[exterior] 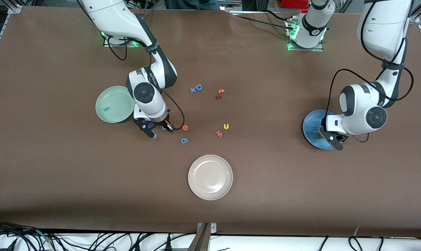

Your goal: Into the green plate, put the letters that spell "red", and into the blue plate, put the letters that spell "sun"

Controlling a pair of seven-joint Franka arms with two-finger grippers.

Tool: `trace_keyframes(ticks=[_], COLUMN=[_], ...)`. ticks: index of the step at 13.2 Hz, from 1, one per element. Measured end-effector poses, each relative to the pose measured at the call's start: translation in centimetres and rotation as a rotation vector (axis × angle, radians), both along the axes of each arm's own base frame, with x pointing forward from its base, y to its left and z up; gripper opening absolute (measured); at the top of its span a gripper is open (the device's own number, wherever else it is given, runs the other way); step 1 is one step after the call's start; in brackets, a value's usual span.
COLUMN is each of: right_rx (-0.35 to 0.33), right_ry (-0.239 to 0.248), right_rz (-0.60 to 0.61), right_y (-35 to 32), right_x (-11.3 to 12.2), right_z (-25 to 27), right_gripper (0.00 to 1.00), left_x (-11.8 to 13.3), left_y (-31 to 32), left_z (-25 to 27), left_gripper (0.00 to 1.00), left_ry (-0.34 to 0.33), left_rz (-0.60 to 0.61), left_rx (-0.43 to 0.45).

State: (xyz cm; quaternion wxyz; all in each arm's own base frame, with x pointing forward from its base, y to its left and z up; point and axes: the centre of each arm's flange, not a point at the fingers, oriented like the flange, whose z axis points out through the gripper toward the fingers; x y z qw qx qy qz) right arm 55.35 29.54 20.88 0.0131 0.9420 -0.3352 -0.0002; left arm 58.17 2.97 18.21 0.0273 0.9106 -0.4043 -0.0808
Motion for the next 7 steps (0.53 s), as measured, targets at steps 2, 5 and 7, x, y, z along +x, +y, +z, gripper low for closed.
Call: trace_keyframes(ticks=[2, 5, 7], right_rx=[-0.035, -0.059, -0.067], right_ry=[0.053, 0.128, 0.193], right_rz=[0.077, 0.148, 0.195], right_y=[-4.0, -10.6, -13.6], right_x=[1.2, 1.5, -0.3], right_z=[2.4, 4.3, 2.6], right_gripper=[0.37, 0.37, 0.37], left_x=[0.0, 0.3, 1.2], left_y=[0.0, -0.2, -2.4], left_z=[0.0, 0.4, 2.0], left_gripper=[0.45, 0.76, 0.96], left_ry=[0.000, -0.011, -0.045], left_rz=[0.000, -0.004, -0.036], left_rx=[0.000, -0.003, -0.022])
